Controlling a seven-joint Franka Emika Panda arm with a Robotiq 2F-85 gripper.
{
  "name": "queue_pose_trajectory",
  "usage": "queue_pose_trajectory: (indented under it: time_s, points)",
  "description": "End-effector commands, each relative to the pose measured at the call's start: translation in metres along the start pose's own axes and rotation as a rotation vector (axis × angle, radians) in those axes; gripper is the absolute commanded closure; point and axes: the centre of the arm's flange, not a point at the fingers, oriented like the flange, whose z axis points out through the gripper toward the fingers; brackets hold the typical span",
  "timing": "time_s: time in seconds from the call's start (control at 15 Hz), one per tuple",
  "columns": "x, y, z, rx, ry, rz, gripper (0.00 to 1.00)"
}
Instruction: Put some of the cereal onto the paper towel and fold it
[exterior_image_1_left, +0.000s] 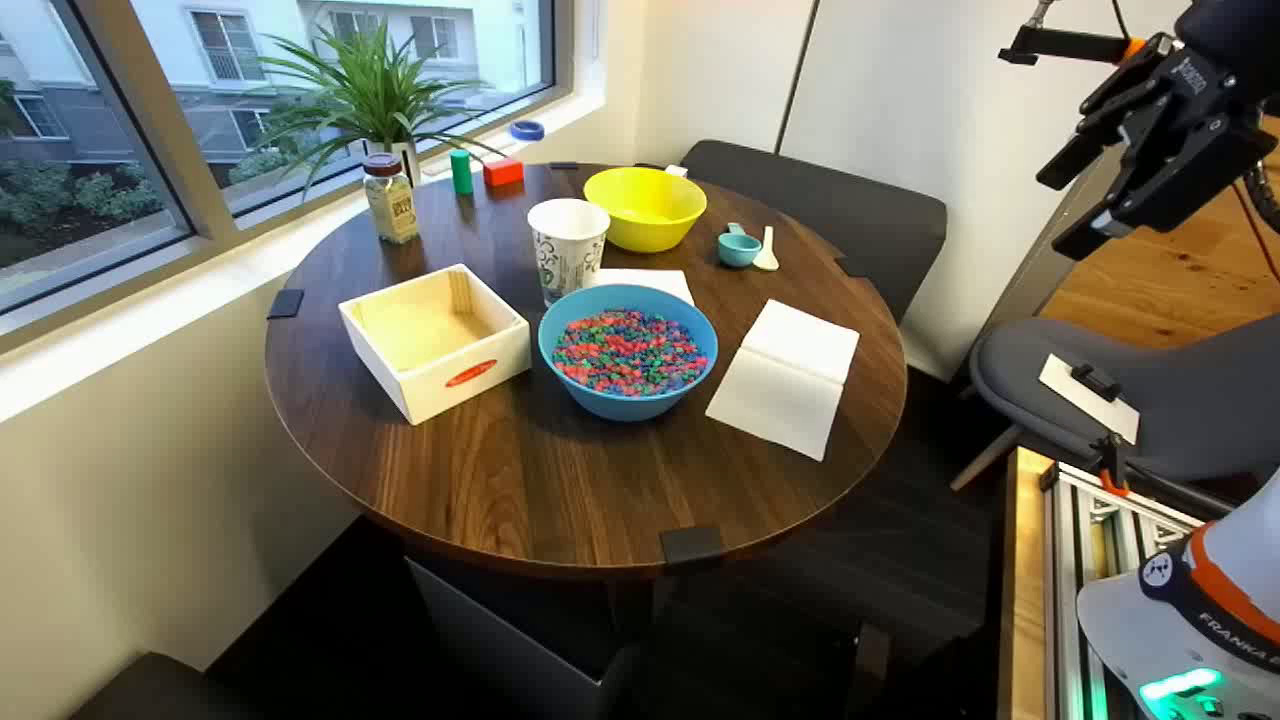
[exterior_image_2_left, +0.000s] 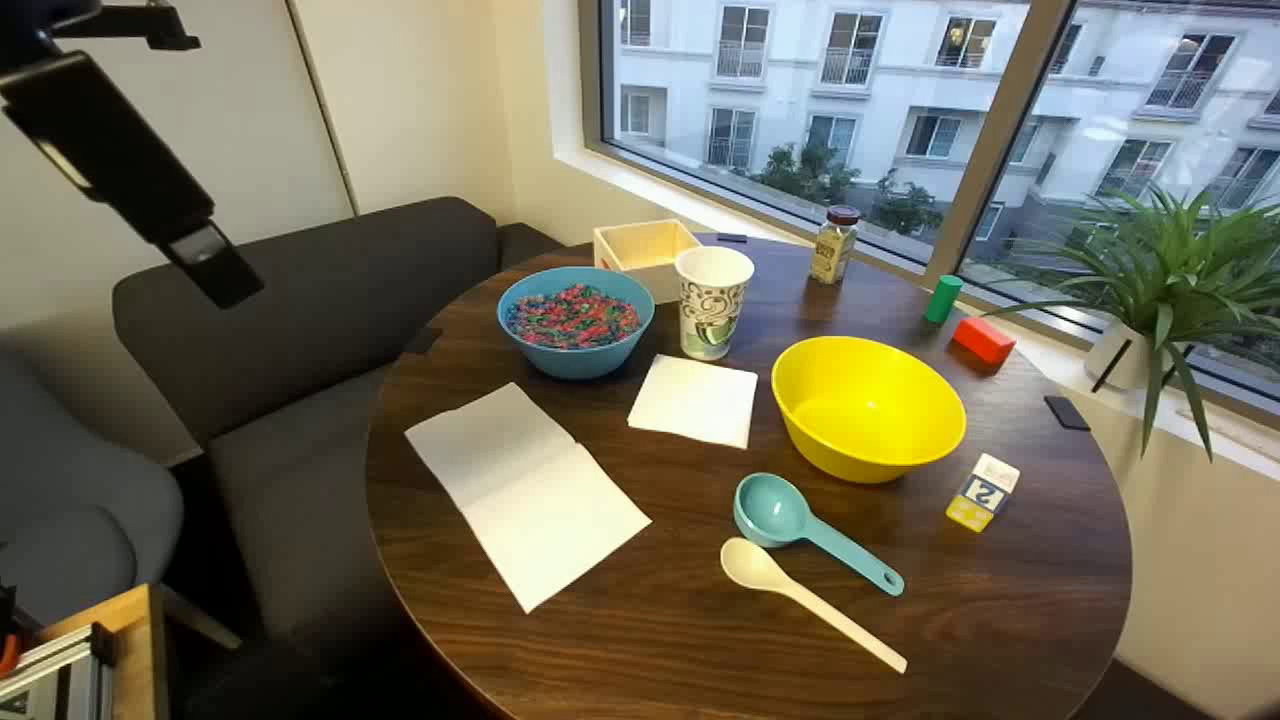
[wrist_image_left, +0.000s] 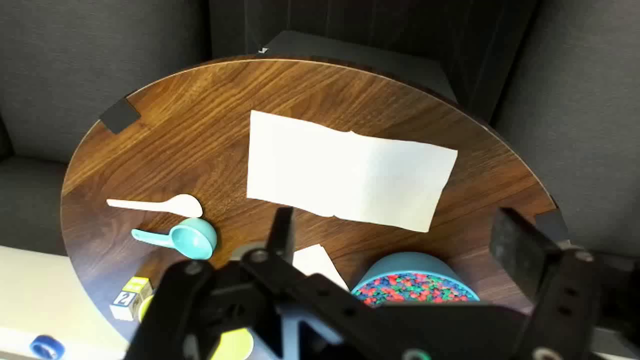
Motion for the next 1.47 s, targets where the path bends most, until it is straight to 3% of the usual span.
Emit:
queue_pose_trajectory:
  time_s: [0.0,0.4,0.53,0.93,1.4]
  points:
    - [0.000,0.000,0.000,0.000,0.000,0.000,0.00]
    - [0.000,0.000,0.000,0.000,0.000,0.000,0.00]
    - [0.023,0.022,0.010,-0.008,-0.005,0.064,0.00]
    - [0.101,0.029,0.043,-0.020,0.129,0.008,0.00]
    - [0.171,-0.022,0.096,0.078,0.040,0.032,0.00]
